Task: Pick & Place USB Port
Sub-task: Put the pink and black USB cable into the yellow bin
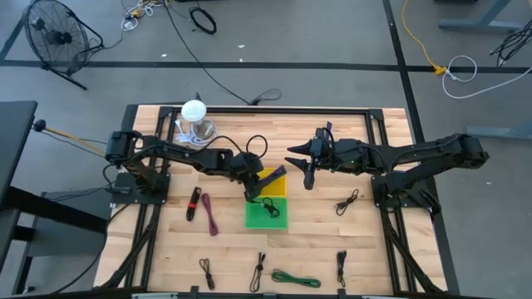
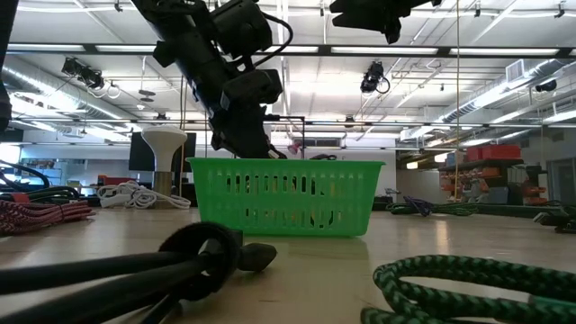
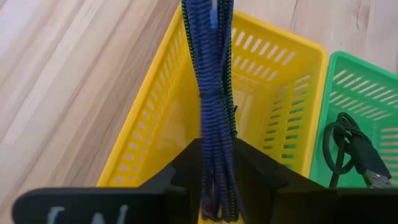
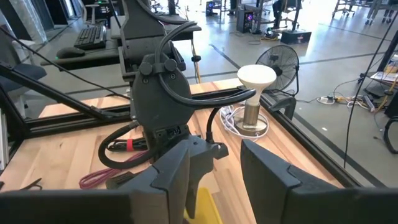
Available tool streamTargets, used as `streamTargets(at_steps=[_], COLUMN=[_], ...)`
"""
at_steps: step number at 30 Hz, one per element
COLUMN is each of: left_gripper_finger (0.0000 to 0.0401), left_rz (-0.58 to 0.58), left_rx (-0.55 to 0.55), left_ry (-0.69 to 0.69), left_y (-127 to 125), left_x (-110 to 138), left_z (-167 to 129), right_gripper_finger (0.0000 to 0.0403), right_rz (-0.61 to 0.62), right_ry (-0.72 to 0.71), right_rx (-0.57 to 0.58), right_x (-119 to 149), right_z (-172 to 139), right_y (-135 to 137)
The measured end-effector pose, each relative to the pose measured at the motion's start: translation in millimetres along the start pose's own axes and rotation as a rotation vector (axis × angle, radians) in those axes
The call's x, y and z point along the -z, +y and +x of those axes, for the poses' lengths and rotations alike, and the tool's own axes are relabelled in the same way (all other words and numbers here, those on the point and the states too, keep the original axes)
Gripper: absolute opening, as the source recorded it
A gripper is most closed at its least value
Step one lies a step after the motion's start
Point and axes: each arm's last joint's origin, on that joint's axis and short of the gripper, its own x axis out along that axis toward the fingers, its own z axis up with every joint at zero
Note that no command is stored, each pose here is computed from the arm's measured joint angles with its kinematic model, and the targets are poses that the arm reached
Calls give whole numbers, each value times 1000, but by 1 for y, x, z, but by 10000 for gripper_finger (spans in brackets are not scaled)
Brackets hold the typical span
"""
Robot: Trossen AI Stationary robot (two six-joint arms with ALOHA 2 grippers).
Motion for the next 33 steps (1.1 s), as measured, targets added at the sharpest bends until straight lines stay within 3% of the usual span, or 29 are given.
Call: streamTargets(at_steps=[5,11,17,25,33], left_gripper_finger=[110,112,112,112,112], left_rz=[37,182,307,397,794], left_rx=[-8,-12,5,150,121], left_ry=[-4,32,297,655,584], left_y=[0,9,3,-46,-88], left_x=[0,-2,13,67,96], left_z=[0,-13,-52,-80,-91], right_gripper_finger=[146,146,146,146,146], right_rz=[0,-1,0,28,49], right_ry=[0,33,90,110,102], right_rx=[0,2,6,4,3], right_x=[0,3,9,11,10], right_z=[0,0,0,-1,0], right_y=[0,0,-1,-1,-1])
